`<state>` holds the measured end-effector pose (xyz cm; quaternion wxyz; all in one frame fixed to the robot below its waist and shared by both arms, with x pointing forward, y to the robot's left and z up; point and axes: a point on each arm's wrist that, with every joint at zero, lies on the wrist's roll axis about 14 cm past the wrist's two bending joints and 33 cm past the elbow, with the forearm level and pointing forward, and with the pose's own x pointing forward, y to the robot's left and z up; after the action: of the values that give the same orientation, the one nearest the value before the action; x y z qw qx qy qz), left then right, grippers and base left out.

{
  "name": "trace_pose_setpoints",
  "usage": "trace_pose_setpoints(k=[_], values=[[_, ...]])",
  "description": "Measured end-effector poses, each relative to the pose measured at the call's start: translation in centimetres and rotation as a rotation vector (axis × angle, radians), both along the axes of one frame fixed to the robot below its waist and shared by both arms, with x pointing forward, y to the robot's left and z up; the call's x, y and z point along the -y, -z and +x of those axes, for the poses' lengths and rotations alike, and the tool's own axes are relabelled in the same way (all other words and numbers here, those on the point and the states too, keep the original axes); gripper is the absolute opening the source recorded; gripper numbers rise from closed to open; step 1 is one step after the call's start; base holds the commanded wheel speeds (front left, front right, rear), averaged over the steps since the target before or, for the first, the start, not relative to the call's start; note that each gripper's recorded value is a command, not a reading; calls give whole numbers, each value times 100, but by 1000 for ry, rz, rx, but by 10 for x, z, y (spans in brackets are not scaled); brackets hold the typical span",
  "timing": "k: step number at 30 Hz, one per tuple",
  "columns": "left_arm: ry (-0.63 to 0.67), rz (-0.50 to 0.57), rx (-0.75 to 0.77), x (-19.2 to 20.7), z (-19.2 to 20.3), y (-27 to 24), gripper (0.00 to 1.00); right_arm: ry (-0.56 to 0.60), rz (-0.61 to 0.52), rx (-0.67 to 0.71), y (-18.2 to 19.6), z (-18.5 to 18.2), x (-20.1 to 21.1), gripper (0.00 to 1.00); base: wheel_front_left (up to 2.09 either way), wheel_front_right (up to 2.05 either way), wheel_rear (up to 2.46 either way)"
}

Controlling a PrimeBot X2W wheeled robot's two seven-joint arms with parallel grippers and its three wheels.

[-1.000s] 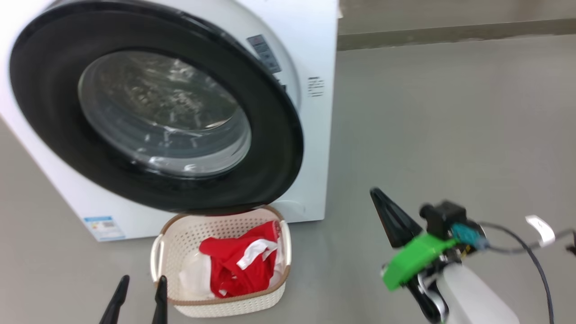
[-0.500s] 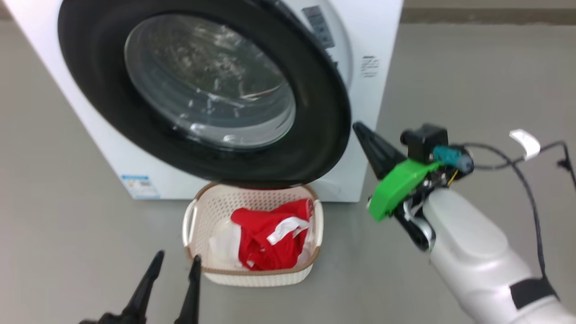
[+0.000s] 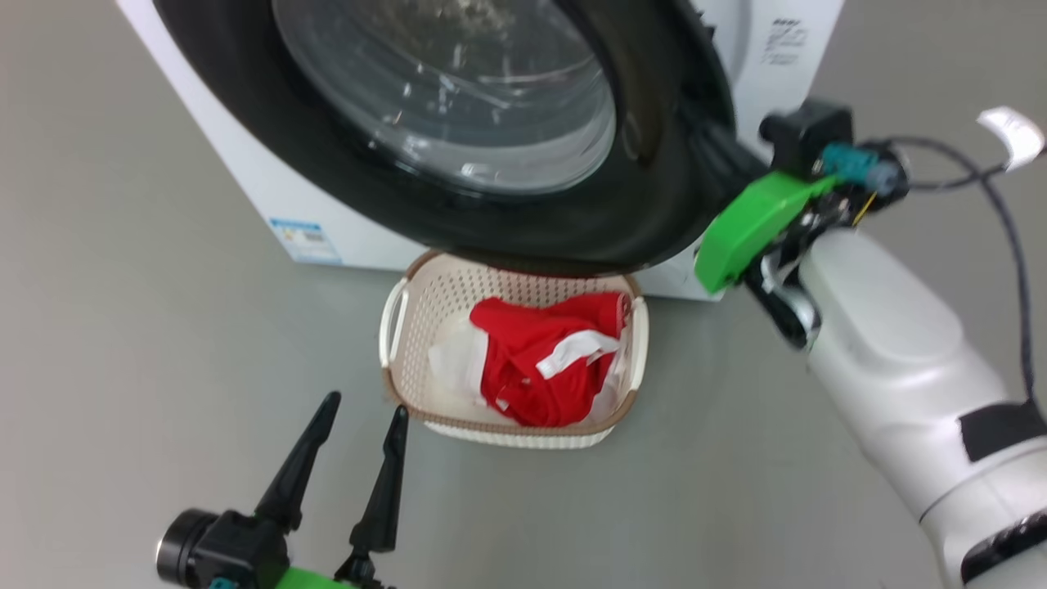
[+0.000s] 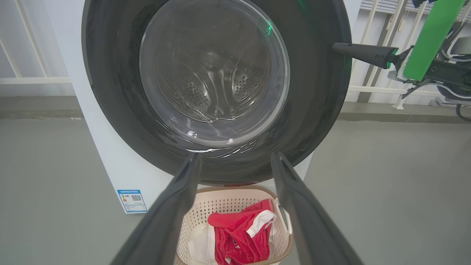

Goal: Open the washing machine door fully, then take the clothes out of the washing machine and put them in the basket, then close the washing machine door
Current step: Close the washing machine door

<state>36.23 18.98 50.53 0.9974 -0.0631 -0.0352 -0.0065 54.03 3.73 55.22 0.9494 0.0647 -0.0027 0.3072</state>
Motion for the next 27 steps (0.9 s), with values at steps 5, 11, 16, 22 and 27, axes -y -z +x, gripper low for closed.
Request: trace_pose_setpoints(k=[5,11,16,22,27], values=[[-2,9,-20,-2,10,6,100,-23,-1,26,-4,20,-9,0,0,0,0],[-2,16,-62,-3,17,20,100,-12,13,39,-5,45,-8,0,0,0,0],[8,23,-89,-1,26,30,100,0,14,65,-7,67,-6,0,0,0,0],[12,34,-104,-2,38,36,100,50,64,67,-8,92,3,0,0,0,0],[23,38,-101,0,44,35,100,68,79,48,1,97,1,0,0,0,0]])
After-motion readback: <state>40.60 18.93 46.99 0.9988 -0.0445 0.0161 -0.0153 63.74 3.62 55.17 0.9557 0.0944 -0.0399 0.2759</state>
